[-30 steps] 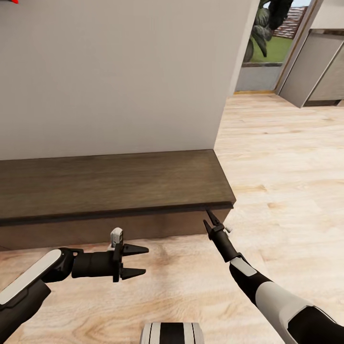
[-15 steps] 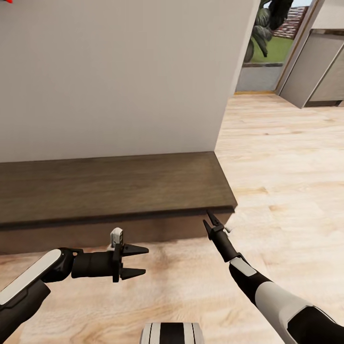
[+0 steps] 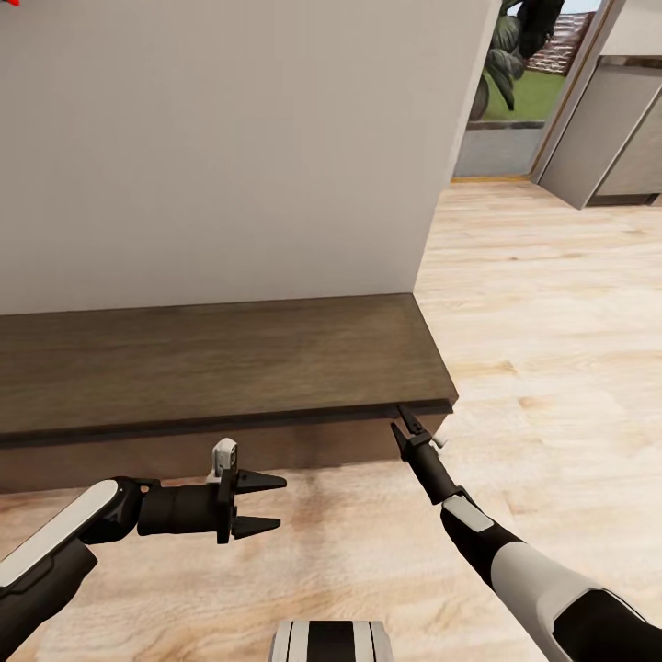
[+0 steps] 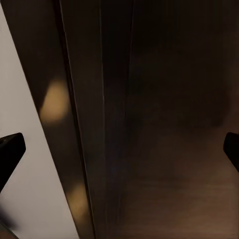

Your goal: Place each of the two pumpkins and all three candles from the living room inside a cabinet in the living room (use any cabinet), then make sure every cabinet is closed, and position the cauldron so it is next to a table in the living room.

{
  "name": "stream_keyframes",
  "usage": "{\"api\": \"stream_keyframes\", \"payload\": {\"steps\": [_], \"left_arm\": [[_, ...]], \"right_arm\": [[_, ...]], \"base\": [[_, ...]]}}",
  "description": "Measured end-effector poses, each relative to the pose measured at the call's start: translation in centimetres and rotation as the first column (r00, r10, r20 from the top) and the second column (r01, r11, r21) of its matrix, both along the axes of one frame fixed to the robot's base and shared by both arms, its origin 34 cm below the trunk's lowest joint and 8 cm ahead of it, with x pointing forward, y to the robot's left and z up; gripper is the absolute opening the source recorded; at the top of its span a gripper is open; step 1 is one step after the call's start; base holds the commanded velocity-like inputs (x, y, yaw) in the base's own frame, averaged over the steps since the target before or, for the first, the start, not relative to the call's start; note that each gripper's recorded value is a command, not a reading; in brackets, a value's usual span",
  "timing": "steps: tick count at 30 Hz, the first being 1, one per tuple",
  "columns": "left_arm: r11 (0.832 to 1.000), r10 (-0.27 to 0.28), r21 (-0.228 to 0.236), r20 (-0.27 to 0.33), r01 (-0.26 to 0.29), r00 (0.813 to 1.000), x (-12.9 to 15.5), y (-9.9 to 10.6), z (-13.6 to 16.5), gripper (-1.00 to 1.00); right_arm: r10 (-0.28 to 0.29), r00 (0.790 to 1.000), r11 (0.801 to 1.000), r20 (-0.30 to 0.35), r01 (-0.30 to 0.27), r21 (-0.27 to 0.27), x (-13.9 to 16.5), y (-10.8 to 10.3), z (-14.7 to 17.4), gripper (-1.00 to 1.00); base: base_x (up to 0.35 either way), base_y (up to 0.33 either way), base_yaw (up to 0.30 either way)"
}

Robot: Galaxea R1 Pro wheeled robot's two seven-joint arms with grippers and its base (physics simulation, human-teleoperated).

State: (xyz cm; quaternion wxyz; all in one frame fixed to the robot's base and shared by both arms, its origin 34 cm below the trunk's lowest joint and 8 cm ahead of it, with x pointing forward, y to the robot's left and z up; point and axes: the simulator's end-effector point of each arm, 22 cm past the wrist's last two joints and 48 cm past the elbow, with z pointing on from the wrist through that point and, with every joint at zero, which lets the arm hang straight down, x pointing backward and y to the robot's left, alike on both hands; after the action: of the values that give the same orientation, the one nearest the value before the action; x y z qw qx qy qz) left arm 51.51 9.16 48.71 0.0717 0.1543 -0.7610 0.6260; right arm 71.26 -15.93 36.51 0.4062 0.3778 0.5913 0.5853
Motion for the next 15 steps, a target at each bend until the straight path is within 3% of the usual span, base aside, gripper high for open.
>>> {"api": "stream_keyframes", "payload": {"steps": [5, 6, 15], "left_arm": [[1.0, 0.0, 0.0, 0.0, 0.0, 1.0, 0.0, 0.0, 0.0, 1.0], [1.0, 0.0, 0.0, 0.0, 0.0, 1.0, 0.0, 0.0, 0.0, 1.0], [1.0, 0.0, 0.0, 0.0, 0.0, 1.0, -0.01, 0.0, 0.01, 1.0]], "right_arm": [[0.0, 1.0, 1.0, -0.004, 0.0, -0.002, 0.0, -0.01, -0.1, 1.0], [0.0, 1.0, 1.0, -0.004, 0.0, -0.003, 0.0, -0.01, -0.11, -1.0], [-0.001, 1.0, 1.0, -0.003, 0.001, -0.003, 0.07, 0.0, -0.02, -1.0]], "base": [[0.0, 0.0, 0.0], [0.0, 0.0, 0.0], [0.0, 0.0, 0.0]]}}
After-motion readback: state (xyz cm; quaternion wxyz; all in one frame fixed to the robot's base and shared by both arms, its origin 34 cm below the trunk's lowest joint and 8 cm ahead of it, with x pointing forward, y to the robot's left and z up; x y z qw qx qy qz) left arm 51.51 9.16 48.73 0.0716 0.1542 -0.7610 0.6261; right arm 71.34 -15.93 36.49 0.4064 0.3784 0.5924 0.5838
